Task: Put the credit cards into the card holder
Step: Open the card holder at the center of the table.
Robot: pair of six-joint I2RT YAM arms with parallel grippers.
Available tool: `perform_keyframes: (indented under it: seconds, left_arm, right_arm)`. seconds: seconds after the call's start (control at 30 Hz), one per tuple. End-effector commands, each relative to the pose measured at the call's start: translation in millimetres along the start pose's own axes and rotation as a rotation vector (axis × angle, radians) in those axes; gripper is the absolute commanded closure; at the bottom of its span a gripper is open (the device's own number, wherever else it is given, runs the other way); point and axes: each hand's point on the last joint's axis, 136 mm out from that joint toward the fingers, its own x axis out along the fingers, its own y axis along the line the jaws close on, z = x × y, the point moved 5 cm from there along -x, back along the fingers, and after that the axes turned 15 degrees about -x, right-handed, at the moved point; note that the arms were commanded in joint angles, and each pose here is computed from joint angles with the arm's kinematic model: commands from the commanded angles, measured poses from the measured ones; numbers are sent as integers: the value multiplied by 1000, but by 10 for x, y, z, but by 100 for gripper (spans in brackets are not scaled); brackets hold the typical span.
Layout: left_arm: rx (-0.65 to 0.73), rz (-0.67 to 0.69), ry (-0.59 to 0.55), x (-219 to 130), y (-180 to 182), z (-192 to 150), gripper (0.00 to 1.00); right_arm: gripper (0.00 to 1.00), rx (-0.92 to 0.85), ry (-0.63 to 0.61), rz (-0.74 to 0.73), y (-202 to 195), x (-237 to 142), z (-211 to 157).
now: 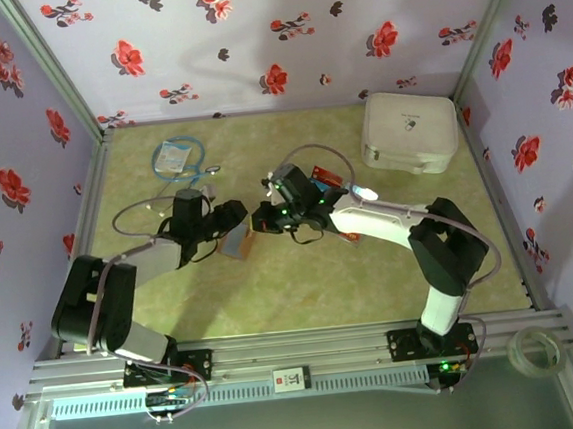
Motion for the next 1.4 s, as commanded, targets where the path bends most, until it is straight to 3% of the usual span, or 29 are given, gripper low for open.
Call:
perform_keyframes:
  seconds: [0.0, 0.27, 0.6, 0.7, 0.87, 1.07, 1.27, 1.37]
  left_arm:
    - [74, 90, -14, -125, 81, -1, 45]
    - [202, 305, 53, -214, 337, -98, 40]
    - [243, 363, 124, -111, 474, -161, 38]
    - [239, 341, 141, -84, 477, -191, 40]
    - [221, 295, 153, -72, 463, -236, 53]
    - [190, 244, 154, -77, 432, -277, 73]
    - [170, 234, 131, -133, 409, -275, 79]
    - [164, 232, 120, -164, 401, -274, 80]
  right_arm:
    - [100, -54, 50, -4, -106, -156, -192]
    - [100, -34, 76, -89, -488, -274, -480]
    - [100, -12, 108, -156, -758, -201, -704]
    - [100, 17, 130, -188, -915, -127, -823]
    - [100, 40, 143, -230, -1059, -62, -914]
    - [71, 39, 154, -293, -1101, -126, -914]
    - [54, 20, 76, -303, -921, -409, -759]
    - [53, 15, 23, -305, -796, -594, -671]
